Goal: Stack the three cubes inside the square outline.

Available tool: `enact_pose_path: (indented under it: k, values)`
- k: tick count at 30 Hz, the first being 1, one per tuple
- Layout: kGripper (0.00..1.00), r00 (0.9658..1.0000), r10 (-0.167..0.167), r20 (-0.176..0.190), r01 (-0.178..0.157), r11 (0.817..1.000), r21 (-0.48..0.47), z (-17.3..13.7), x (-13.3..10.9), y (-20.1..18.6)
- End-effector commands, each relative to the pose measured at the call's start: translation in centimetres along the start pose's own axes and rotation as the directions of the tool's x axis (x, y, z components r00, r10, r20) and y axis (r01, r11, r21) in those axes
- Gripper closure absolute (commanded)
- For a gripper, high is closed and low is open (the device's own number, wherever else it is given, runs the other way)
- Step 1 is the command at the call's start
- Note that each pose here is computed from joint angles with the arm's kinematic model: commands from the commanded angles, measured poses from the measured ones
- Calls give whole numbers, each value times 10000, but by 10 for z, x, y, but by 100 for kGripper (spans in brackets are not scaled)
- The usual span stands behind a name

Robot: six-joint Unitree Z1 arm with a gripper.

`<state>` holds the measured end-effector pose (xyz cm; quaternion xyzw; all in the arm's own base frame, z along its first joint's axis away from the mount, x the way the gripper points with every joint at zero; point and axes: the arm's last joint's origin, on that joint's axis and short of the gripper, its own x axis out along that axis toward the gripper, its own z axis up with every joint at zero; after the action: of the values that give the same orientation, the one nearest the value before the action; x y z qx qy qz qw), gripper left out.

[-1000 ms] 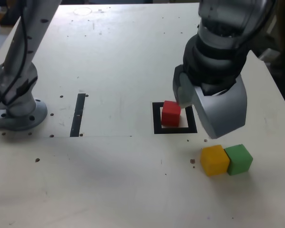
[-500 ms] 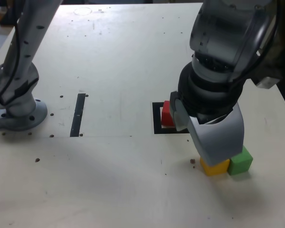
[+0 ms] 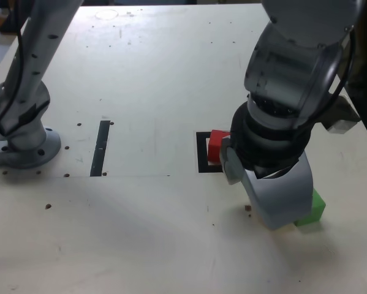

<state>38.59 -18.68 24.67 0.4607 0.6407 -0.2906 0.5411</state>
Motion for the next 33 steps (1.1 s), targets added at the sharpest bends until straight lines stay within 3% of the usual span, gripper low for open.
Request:
enact_pose_path:
  k: [1, 23, 27, 33]
  values:
    - [4, 10000, -27, -64, 27, 10000, 51, 2, 5, -1]
    - [14, 9996, -124, -235, 129, 9996, 247, 19, 34, 1]
    - [24, 9995, -123, -278, 129, 9997, 218, 20, 35, 2]
    - [51, 9991, -147, -391, 158, 9995, 264, 25, 41, 4]
